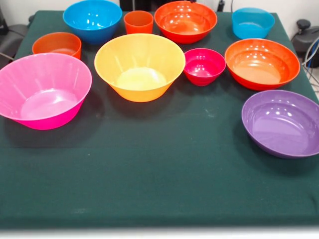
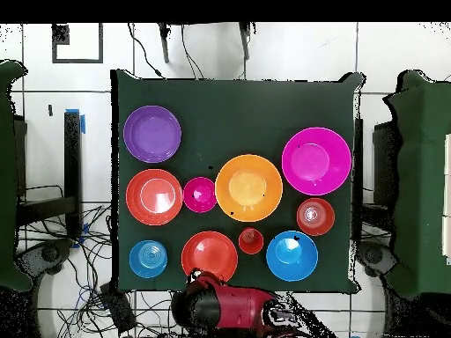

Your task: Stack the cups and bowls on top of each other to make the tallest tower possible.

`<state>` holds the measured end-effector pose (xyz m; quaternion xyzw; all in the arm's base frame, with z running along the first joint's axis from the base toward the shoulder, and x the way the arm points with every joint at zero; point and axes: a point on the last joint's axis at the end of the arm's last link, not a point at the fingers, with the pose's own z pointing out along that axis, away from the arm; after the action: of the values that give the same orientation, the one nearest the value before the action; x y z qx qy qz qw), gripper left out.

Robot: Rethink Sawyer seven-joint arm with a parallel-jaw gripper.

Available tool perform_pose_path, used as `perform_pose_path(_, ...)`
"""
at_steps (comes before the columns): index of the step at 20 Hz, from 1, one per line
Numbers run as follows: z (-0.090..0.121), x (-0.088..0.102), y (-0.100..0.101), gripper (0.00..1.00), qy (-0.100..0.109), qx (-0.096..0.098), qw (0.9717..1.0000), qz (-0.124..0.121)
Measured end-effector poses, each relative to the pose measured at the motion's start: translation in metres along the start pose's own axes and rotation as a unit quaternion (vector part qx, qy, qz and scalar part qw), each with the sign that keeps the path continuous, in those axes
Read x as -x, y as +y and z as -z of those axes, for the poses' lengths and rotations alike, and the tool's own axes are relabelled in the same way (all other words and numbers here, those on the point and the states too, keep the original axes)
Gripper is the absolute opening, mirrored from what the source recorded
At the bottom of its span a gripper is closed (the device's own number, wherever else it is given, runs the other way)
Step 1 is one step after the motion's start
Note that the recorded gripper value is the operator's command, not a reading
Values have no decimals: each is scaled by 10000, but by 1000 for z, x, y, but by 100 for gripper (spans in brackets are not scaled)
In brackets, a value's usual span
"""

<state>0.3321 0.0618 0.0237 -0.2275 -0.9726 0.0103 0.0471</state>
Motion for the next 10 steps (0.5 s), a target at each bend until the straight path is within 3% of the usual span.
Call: perform_pose_path(10,16,10,18,100,-335,90,9992,218)
